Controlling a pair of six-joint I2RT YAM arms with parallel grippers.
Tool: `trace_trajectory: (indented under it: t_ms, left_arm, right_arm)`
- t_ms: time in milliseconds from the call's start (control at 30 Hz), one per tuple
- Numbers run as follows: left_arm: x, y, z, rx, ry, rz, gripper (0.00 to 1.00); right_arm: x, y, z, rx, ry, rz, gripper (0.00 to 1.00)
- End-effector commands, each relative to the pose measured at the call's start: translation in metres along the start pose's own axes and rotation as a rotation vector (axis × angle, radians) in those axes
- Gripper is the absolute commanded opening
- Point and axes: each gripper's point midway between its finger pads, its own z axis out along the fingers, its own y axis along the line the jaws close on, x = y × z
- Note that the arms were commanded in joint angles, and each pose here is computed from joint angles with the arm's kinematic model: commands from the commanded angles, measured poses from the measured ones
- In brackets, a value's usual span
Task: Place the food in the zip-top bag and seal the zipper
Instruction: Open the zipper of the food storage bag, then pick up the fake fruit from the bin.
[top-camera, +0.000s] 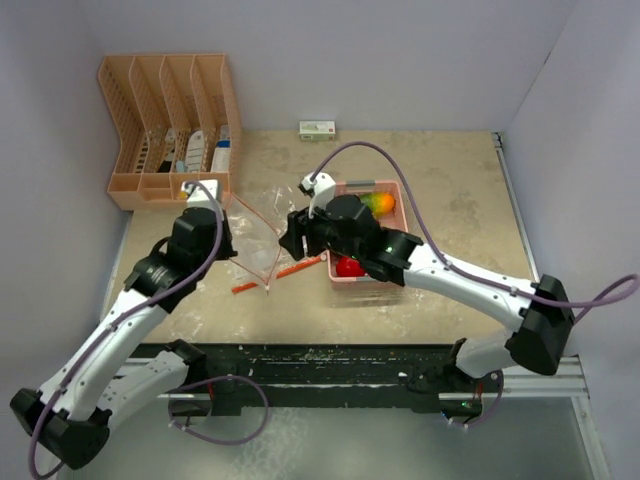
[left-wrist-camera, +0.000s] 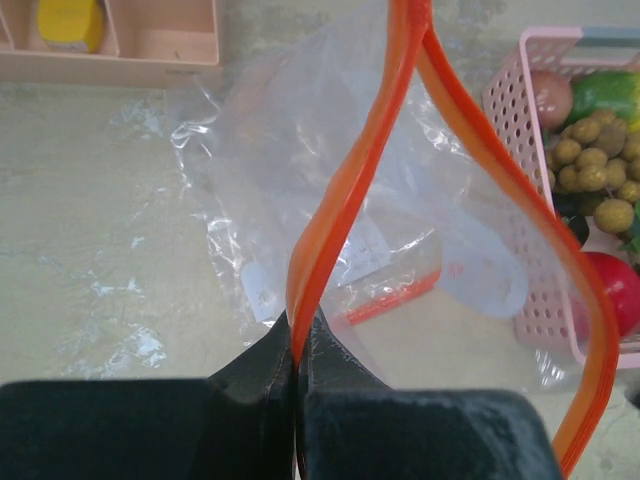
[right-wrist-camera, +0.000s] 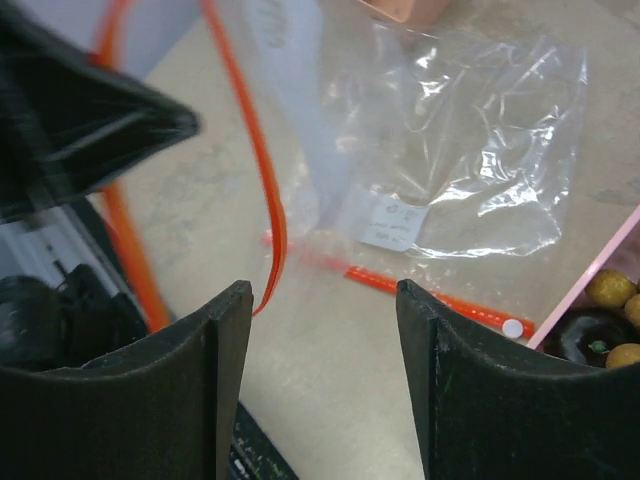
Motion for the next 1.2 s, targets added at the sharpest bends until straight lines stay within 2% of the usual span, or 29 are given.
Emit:
trace_trajectory:
  t_ms: [0,133,300,433,633,933,1167]
  left_arm:
    - [-0.003,-0.019,0.026,0.048,-0.003,0.011,0.00]
    - [0.004,-0.028,0.040,0.068,0.026,0.023,0.00]
    - [0.004,-0.033,0.042,0.092,0.025,0.024,0.00]
    - [0.001,-0.033,0.038,0.102,0.012,0.031,0.00]
    - [0.000,-0.035,0.034,0.128,0.003,0.033,0.00]
    - [-0.002,-0.037,0.031,0.141,-0.004,0.031,0.00]
    - [-0.001,-0.034,0.029,0.134,-0.005,0.034,0.00]
  right_arm:
    - [-0.043,0.027,-0.045,-0.155,-0.127,-0.037,0.67]
    - [-0.043,0.001,-0.061,-0.030,-0.145,0.004,0.73]
    - [-0.006,-0.072,-0.061,0.276,-0.008,0.101,0.72]
    - [0.018,-0.117,-0.064,0.405,0.063,0.164,0.72]
    - [0.047,-0.160,-0.056,0.500,0.151,0.210,0.73]
    - [0.105,-0.190,-0.035,0.509,0.288,0.213,0.76]
    - [0.118,-0.207,-0.017,0.528,0.313,0.203,0.76]
